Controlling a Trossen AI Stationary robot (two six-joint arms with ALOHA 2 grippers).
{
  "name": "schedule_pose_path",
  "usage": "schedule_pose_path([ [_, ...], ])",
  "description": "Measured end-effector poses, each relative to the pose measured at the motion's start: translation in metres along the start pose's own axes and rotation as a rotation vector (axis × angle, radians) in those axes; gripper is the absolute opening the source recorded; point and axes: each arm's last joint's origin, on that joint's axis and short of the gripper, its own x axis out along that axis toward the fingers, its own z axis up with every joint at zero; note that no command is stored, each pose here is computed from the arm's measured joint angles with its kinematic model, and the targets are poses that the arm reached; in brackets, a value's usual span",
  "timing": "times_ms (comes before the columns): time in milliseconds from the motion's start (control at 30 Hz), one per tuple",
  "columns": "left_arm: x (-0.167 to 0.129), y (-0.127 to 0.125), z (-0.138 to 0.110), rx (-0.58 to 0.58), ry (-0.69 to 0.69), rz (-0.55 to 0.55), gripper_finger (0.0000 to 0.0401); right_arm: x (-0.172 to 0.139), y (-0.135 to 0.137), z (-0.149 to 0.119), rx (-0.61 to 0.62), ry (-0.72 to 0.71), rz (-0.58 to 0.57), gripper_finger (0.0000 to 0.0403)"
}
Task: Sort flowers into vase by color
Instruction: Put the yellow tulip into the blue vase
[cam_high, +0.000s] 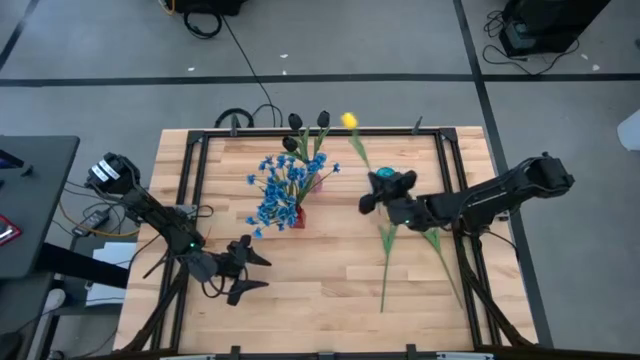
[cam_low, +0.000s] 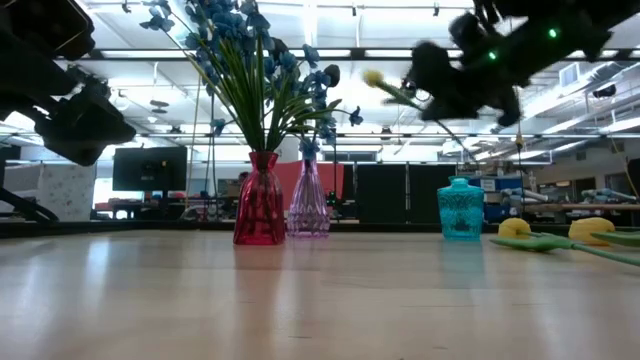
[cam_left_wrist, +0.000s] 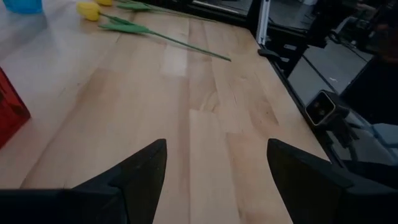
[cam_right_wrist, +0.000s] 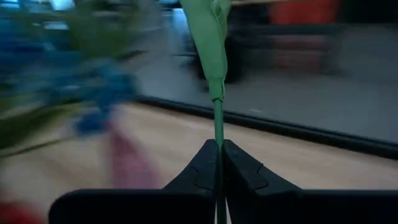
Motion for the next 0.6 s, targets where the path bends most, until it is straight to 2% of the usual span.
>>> schedule_pose_path([
  [100,0.001,0.002,0.001,0.000,-0.005,0.013,0.0282,-0.003,0.016,0.008,-0.014,-0.087,0.112,0.0024],
  [267,0.001,0.002,0.001,-0.001,-0.001,0.008,0.0282,-0.010,0.028,0.037,-0.098,-0.287,0.158,0.0026],
  [500,0.001,0.002,0.001,0.007,0.001,0.005,0.0282,0.001,0.014,0.079,-0.179,-0.564,0.238,0.0026],
  [600,0.001,0.002,0.001,-0.008,0.001,0.004,0.0282,0.012,0.004,0.085,-0.234,-0.551,0.242,0.0026],
])
